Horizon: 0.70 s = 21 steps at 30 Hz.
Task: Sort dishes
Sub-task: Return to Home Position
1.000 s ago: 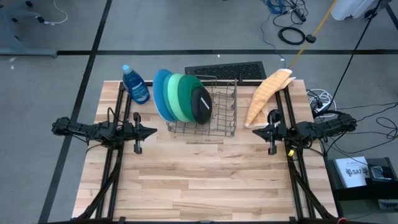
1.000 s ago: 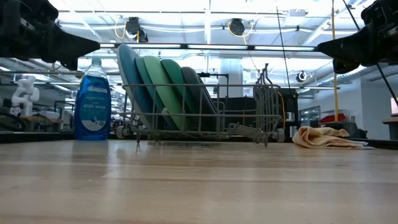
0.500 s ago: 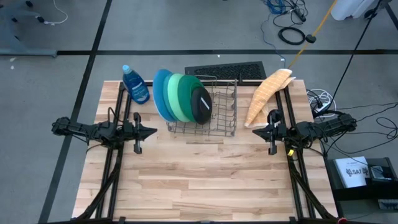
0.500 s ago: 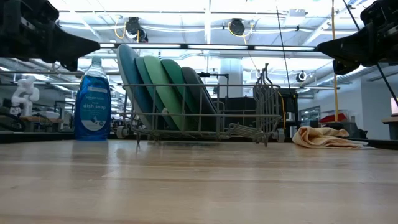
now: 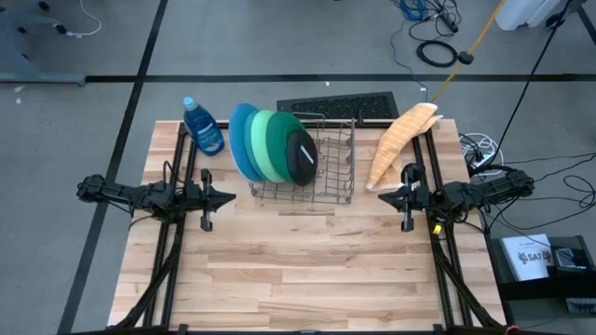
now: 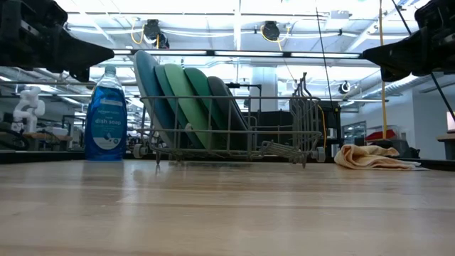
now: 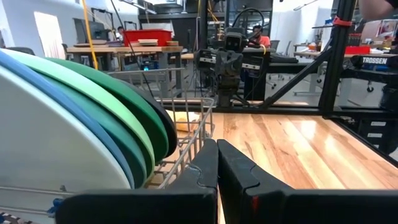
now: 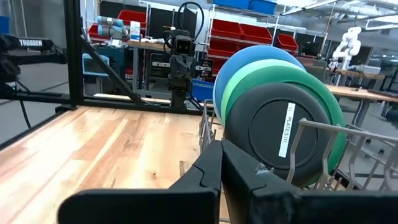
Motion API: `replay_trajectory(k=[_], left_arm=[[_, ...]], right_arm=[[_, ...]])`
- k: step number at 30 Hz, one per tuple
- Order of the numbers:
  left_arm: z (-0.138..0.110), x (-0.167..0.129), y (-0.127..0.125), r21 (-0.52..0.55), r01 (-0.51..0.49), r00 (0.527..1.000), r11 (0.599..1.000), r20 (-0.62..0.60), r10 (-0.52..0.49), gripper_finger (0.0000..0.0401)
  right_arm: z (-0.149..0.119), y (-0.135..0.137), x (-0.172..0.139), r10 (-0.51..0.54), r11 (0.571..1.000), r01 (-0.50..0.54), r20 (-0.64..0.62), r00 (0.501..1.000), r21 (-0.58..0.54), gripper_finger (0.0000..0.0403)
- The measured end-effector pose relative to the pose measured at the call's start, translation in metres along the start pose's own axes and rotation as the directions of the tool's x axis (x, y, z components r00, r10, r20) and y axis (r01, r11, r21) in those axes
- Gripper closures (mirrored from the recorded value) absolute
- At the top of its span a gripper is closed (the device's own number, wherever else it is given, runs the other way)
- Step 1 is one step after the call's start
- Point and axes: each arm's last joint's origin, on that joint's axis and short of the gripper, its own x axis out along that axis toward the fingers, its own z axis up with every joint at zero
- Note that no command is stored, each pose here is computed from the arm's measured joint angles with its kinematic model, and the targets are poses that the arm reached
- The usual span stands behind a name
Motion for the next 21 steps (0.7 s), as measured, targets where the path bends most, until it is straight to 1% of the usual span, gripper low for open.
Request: replay_trajectory(k=[7, 11, 21], left_arm=[[-0.0001, 0.0, -0.0001, 0.005, 0.003, 1.0, 1.0, -0.001, -0.003, 0.0401], [-0.0001, 0.0, -0.0001, 0.033, 0.003, 1.0, 0.999, -0.001, -0.003, 0.0401], [-0.0002, 0.0, -0.0001, 0.031, 0.004, 1.0, 1.0, -0.001, -0.004, 0.0401]], right_arm=[[0.0, 0.0, 0.0, 0.0, 1.0, 0.0, 0.0, 1.0, -0.025, 0.0403], [0.0, 0.0, 0.0, 0.0, 0.999, 0.0, 0.0, 1.0, -0.034, 0.0403], [0.0, 0.0, 0.0, 0.0, 0.999, 0.0, 0.0, 1.0, -0.053, 0.0403]])
